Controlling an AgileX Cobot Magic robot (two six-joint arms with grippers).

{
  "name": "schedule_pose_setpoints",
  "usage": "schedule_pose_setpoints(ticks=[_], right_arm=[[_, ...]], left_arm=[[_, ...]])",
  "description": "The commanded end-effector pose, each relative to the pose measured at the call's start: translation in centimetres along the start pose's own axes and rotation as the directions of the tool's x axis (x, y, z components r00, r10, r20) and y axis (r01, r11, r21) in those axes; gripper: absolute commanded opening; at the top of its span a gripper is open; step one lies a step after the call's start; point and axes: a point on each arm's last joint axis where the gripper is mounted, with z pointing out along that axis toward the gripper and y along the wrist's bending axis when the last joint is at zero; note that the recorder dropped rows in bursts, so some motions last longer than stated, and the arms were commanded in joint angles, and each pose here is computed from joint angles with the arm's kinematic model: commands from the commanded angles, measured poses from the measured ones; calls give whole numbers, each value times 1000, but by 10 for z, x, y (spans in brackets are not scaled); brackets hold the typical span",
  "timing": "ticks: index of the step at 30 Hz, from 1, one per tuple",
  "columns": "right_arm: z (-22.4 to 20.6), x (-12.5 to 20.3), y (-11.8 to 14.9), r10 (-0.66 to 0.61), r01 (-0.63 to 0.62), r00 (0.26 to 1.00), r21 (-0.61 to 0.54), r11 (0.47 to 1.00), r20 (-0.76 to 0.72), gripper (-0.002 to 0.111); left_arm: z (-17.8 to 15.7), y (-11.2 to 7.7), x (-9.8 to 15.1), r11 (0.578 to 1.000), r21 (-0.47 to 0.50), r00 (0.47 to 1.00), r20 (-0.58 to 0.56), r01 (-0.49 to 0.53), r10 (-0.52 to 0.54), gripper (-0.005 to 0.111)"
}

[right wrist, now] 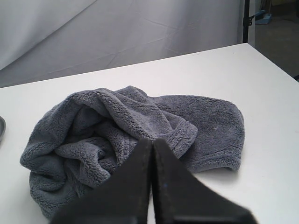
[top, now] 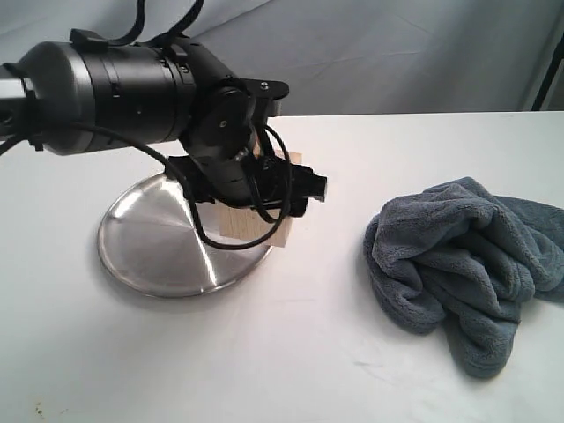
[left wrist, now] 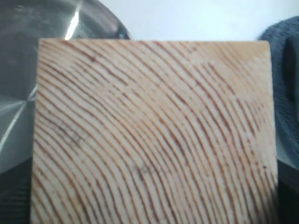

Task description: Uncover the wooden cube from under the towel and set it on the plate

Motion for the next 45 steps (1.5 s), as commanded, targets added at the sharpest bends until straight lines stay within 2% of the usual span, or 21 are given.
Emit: schedule_pose_setpoints(ticks=[1, 7, 10, 16, 18, 21, 30, 33, 40, 42, 45], right_arm=[[0, 1, 0, -1, 1, 1000, 6, 1000, 3, 0], [0, 1, 0, -1, 1, 1000, 6, 1000, 3, 0], [0, 1, 0, -1, 1, 1000, 6, 1000, 3, 0], [0, 1, 0, -1, 1, 1000, 6, 1000, 3, 0], [0, 1, 0, -1, 1, 1000, 6, 1000, 3, 0], [0, 1, 0, -1, 1, 1000, 6, 1000, 3, 0], [0, 1, 0, -1, 1, 1000, 6, 1000, 3, 0], [0, 1, 0, -1, 1, 1000, 6, 1000, 3, 0], [0, 1, 0, -1, 1, 1000, 6, 1000, 3, 0], [0, 1, 0, -1, 1, 1000, 6, 1000, 3, 0], [0, 1, 0, -1, 1, 1000, 6, 1000, 3, 0]], left_arm=[[-6, 26, -13, 998, -52, 999, 33, 36, -34, 58], [-3, 69, -20, 983, -151, 995, -9, 101, -103, 58], [-2, 90, -24, 975, -198, 994, -20, 101, -106, 58], [0, 117, -29, 964, -215, 986, -16, 157, -164, 58], [1, 124, -32, 960, -177, 975, 0, 218, -222, 58], [8, 125, -34, 956, -128, 964, 13, 266, -266, 58], [49, 119, -33, 962, -82, 965, 13, 260, -260, 58], [58, 119, -29, 972, -95, 975, -22, 217, -220, 58], [80, 120, -19, 970, -119, 971, -87, 214, -225, 59], [84, 120, -17, 973, -122, 972, -100, 198, -211, 62], [89, 120, -17, 980, -116, 979, -103, 163, -175, 74]])
